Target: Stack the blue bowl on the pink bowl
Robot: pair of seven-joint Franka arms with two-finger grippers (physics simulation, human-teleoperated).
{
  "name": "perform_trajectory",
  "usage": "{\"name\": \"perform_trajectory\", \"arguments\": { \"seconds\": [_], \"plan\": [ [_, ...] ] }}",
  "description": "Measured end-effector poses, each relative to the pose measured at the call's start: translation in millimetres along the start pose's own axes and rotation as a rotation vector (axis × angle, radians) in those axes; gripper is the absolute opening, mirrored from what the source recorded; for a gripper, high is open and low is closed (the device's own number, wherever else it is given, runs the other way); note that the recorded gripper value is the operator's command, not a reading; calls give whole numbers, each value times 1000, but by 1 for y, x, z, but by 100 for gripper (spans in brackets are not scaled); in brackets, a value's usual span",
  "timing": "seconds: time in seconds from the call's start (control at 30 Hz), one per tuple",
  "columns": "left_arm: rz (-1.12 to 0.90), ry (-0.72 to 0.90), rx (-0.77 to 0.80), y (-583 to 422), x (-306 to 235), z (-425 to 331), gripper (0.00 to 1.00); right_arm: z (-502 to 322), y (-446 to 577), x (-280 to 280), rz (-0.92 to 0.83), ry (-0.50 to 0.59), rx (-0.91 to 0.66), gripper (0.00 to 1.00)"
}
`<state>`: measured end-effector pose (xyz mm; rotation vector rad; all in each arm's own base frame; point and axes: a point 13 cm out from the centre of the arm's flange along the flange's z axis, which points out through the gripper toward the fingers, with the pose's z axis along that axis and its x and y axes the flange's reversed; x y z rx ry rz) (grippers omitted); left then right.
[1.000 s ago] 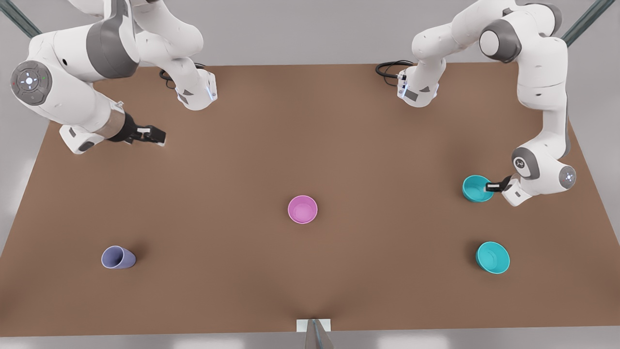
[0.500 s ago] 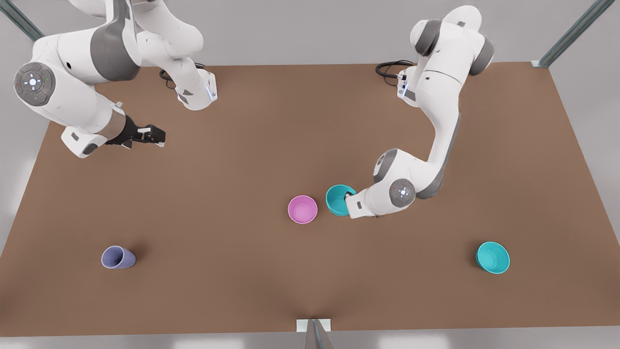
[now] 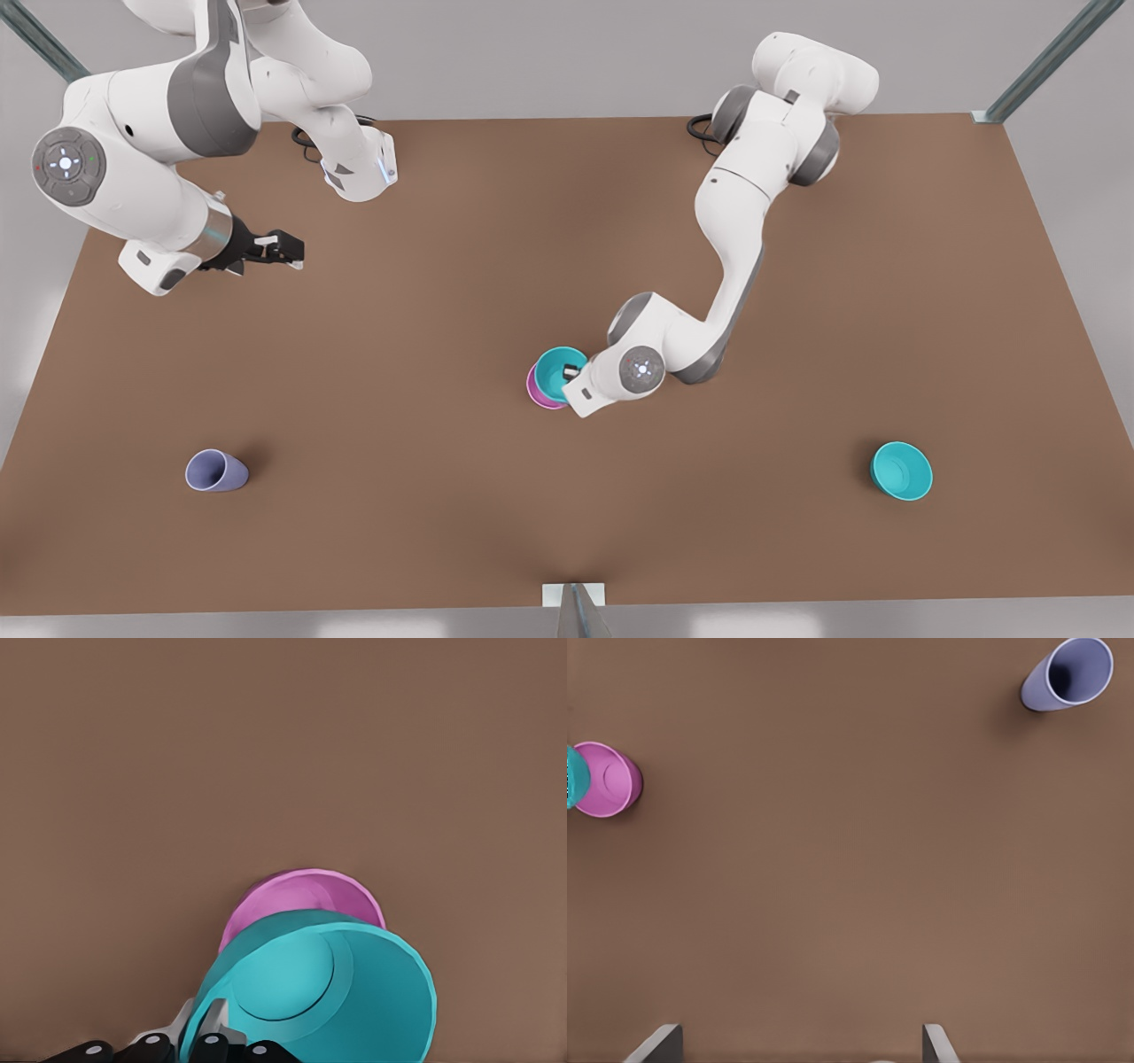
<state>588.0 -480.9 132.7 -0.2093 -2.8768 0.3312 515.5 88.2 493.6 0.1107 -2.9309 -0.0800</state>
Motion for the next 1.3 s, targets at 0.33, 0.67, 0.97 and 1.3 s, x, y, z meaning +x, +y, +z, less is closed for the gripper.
{"name": "perform_trajectory", "arguments": {
  "seconds": [0.33, 0.67, 0.97, 1.3],
  "plan": [
    [-143, 15, 7, -10, 0, 18, 21, 4, 2, 1, -19, 9, -2, 100],
    [-232, 40, 12, -15, 6, 28, 100, 8, 2, -2, -27, 14, -2, 100],
    [-371, -225, -10, 117, 25, -322, 100, 8, 2, -2, -33, 14, -3, 100],
    [-371, -116, -285, 279, 151, -384, 100, 8, 1, -3, -37, 14, -3, 100]
  ]
}}
